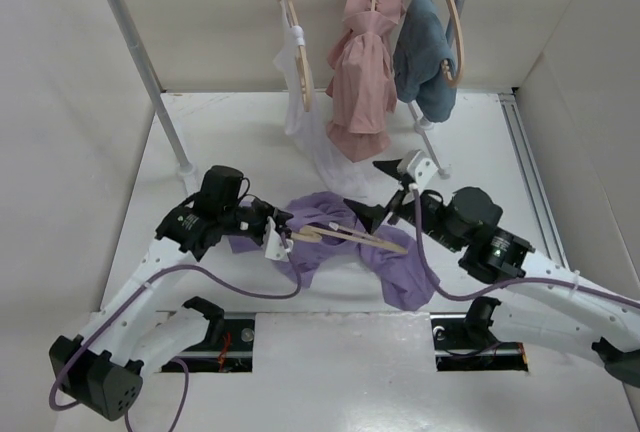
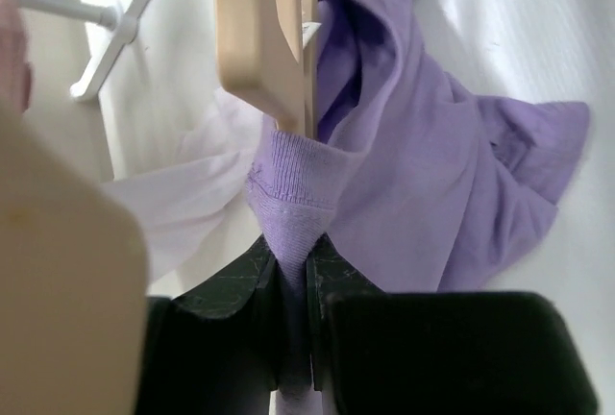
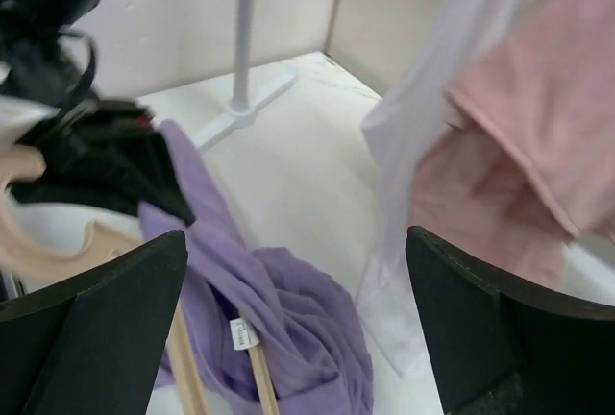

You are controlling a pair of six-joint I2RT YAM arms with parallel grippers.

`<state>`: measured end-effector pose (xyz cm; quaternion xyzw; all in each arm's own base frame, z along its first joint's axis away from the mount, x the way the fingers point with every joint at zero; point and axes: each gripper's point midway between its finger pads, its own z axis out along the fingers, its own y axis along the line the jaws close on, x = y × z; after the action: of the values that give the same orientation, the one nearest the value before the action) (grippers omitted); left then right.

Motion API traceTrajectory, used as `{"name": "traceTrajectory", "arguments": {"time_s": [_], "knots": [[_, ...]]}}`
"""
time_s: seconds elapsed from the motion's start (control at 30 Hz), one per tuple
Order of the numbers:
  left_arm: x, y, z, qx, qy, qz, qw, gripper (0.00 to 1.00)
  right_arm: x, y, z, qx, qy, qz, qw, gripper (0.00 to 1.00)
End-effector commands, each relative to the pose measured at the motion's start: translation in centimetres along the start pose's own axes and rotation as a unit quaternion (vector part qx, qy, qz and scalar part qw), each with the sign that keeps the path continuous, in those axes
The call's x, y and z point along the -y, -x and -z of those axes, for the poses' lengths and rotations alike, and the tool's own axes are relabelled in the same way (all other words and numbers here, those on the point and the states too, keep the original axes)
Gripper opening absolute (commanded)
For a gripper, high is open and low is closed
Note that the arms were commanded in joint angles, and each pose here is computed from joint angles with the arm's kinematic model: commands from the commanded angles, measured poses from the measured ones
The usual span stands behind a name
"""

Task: Place the t-shirt on the hanger
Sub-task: Place tshirt on hanger

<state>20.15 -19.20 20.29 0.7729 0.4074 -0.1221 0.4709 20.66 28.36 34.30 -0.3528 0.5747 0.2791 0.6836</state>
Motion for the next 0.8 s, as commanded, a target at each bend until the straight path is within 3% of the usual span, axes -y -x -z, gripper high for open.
{"name": "traceTrajectory", "arguments": {"time_s": [0.0,0.13,0.17,0.2,0.3,0.43,0.6,0.77], "knots": [[1.5,0.5,-0.6,0.02,-0.032,-0.048,0.998,0.0,2.6,-2.3,1.3,-0.084,-0.088,-0.058,0.991,1.0],[2.2,0.6,-0.6,0.024,-0.051,-0.093,0.994,0.0,2.2,-7.9,1.6,-0.212,-0.122,-0.116,0.962,1.0],[2.4,0.6,-0.6,0.025,-0.056,-0.107,0.992,0.0,1.5,-9.5,1.4,-0.239,-0.114,-0.122,0.956,1.0],[2.3,1.3,-0.6,0.035,-0.054,-0.124,0.99,0.0,-0.9,-10.9,1.0,-0.271,-0.054,-0.134,0.952,0.99],[2.8,1.1,-0.7,0.036,-0.062,-0.128,0.989,0.0,-1.8,-12.6,1.3,-0.298,-0.044,-0.149,0.942,0.96],[3.7,1.2,-0.5,0.037,-0.071,-0.146,0.986,0.0,-2.3,-16.5,3.2,-0.356,-0.049,-0.173,0.917,0.82],[3.6,1.2,-0.7,0.042,-0.063,-0.149,0.986,0.0,0.4,-19.1,3.0,-0.384,-0.097,-0.207,0.895,0.85],[3.5,1.1,-0.8,0.041,-0.067,-0.13,0.988,0.0,0.6,-19.3,0.1,-0.392,-0.078,-0.195,0.896,0.85]]}}
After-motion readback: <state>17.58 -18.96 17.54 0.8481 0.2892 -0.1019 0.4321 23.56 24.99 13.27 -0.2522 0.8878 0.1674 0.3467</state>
